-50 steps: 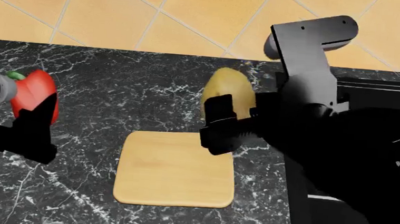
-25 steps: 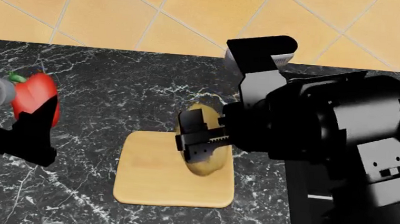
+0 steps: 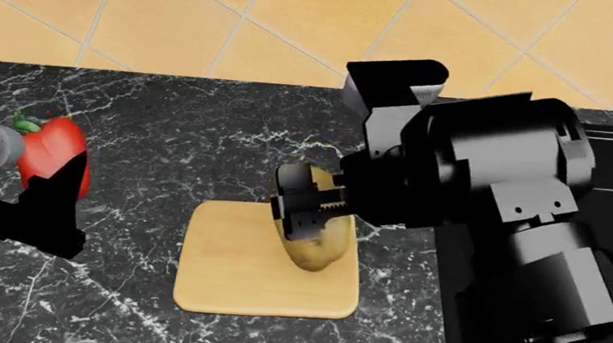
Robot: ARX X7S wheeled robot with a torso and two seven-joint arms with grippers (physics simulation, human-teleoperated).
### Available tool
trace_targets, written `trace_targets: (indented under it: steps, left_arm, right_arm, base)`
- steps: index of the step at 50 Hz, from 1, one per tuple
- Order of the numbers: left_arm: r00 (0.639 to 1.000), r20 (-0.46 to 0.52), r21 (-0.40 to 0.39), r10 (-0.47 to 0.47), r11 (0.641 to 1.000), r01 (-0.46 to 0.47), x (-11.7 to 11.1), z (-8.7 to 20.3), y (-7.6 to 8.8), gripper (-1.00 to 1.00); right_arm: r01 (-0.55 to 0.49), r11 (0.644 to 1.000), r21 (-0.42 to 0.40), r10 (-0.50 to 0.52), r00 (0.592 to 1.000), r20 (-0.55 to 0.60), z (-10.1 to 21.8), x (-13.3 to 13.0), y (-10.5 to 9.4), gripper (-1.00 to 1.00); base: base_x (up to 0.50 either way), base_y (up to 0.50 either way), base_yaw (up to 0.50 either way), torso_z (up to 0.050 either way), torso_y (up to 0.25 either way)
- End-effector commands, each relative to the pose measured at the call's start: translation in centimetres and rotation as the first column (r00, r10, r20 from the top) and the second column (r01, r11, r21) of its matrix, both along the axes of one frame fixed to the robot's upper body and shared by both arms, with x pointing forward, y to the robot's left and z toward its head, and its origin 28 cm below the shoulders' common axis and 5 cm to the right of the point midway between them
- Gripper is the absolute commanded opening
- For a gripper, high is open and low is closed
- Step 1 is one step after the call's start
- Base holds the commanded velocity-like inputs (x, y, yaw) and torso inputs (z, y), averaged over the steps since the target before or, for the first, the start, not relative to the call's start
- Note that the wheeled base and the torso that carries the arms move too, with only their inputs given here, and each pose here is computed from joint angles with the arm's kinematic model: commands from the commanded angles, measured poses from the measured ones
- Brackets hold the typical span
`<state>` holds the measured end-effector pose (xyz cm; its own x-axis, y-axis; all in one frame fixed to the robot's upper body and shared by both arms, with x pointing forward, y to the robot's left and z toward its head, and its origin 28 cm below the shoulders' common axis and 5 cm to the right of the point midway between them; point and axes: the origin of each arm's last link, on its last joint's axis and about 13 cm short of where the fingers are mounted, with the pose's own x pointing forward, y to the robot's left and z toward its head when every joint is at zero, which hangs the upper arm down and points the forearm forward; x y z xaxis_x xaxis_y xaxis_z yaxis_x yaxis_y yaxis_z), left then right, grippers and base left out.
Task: Pick the vegetables from the sink and place them on the cutting board.
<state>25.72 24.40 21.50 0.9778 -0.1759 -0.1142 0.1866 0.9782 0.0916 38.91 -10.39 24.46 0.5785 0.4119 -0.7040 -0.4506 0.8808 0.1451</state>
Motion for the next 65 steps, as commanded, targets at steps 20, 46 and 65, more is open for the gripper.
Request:
trace_targets:
  steps: [20, 46, 65]
  left_arm:
    - [1.000, 0.007, -0.002, -0.020, 1.000, 0.020, 0.5, 0.4, -0.8, -1.00]
    - [0.965, -0.085, 0.024, -0.248, 0.968, 0.251, 4.8, 0.6, -6.2, -1.00]
    - [0.943, -0.165, 0.049, -0.289, 0.952, 0.301, 7.2, -1.6, -7.9, -1.00]
  right_arm:
    - [-0.005, 0.997, 0.083, -0.016, 0.969, 0.247, 7.3, -1.4, -0.6, 1.00]
    - [0.045, 0.964, 0.264, -0.204, 0.763, 0.613, 9.8, -6.5, -2.8, 1.00]
    - [0.035, 0.952, 0.303, -0.223, 0.758, 0.613, 10.1, -7.7, -2.8, 1.00]
  base:
    - [0.00, 0.00, 0.00, 0.000, 0.000]
    - [0.00, 0.00, 0.00, 0.000, 0.000]
    - [0.00, 0.00, 0.00, 0.000, 0.000]
